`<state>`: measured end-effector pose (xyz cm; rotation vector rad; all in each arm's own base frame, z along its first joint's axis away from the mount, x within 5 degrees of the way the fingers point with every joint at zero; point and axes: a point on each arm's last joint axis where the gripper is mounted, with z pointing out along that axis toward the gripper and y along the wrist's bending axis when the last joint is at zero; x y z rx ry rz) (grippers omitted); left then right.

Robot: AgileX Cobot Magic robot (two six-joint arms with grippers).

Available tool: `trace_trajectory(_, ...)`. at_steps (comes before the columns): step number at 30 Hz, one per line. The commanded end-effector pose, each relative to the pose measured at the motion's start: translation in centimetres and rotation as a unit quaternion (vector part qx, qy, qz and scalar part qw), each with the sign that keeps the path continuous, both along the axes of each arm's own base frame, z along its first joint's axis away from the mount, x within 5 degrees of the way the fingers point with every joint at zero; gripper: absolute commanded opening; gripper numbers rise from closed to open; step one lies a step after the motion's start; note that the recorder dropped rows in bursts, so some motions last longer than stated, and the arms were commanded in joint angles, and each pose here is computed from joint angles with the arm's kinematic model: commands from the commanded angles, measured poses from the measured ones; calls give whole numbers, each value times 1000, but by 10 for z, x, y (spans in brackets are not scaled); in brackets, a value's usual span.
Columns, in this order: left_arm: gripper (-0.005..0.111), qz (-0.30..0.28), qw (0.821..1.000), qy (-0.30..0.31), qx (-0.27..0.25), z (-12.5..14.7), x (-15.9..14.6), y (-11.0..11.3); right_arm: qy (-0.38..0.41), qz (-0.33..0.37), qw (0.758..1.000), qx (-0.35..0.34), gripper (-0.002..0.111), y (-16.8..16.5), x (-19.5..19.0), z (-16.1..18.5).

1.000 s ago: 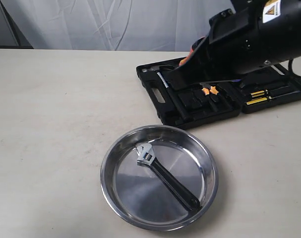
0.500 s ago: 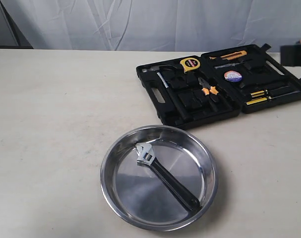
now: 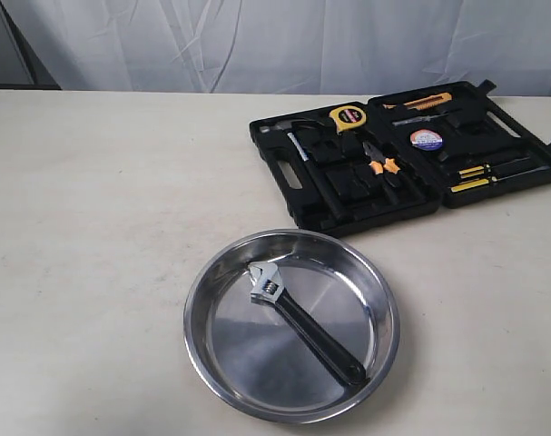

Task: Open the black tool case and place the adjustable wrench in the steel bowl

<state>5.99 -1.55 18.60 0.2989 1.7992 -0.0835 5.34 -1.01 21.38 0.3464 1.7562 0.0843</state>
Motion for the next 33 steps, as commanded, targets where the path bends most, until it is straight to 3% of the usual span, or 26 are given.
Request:
trace_trajectory(1, 0, -1, 1000, -7, -5, 1, 0, 0, -1, -2, 1000, -7, -1, 0, 0, -26)
trace_trajectory(4, 0, -1, 1000, -7, -5, 1, 0, 0, 0, 1, 1000, 20, -1, 1, 0, -29)
trace_trajectory(33, 0, -1, 1000, -7, -5, 1, 0, 0, -1, 1, 1000, 20, -1, 1, 0, -28)
